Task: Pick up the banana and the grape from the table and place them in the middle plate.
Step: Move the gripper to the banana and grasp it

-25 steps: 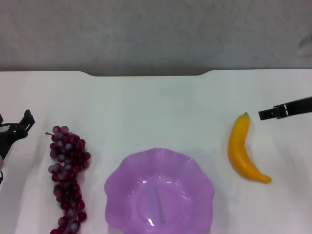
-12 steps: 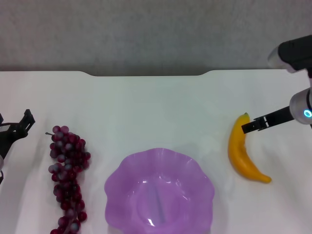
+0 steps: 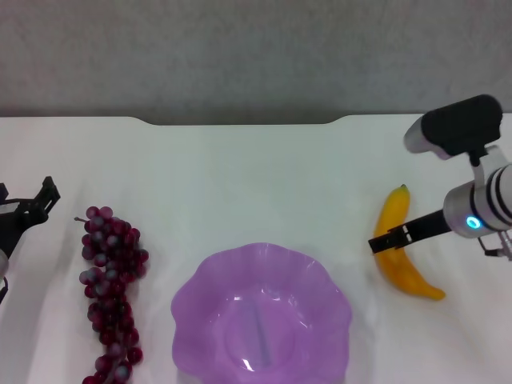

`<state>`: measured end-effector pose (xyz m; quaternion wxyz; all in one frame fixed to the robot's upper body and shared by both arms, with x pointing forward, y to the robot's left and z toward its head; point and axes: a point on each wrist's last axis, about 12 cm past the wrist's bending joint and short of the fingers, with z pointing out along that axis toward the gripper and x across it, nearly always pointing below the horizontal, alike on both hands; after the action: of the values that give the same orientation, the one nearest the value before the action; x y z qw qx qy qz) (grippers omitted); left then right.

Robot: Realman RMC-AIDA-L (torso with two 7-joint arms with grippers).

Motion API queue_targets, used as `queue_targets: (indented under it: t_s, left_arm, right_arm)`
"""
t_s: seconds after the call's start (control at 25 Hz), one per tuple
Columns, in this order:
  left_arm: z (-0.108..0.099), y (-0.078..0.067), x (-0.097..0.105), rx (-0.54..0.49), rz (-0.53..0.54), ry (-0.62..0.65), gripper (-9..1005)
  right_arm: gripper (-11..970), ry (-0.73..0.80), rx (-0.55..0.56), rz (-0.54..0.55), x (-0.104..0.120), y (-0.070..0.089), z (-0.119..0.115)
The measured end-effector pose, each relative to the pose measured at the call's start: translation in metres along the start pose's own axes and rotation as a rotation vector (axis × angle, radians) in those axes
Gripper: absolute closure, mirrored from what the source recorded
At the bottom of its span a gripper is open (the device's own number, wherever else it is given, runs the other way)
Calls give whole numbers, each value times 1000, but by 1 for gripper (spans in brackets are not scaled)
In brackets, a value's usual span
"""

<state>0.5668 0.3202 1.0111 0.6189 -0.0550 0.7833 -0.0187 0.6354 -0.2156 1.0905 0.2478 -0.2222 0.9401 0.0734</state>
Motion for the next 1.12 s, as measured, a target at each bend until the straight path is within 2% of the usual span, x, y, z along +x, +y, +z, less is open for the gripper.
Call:
queue_targets:
  t_s: [0.64,1.12]
  left_arm:
    - [0,-1,0,-1,-5,-2,173]
    - [3,-5,-2,12,0,-6,173]
  right_arm:
    - [143,63,12,27,20,-4,13]
    - [152,50,0,-6,24,8,24]
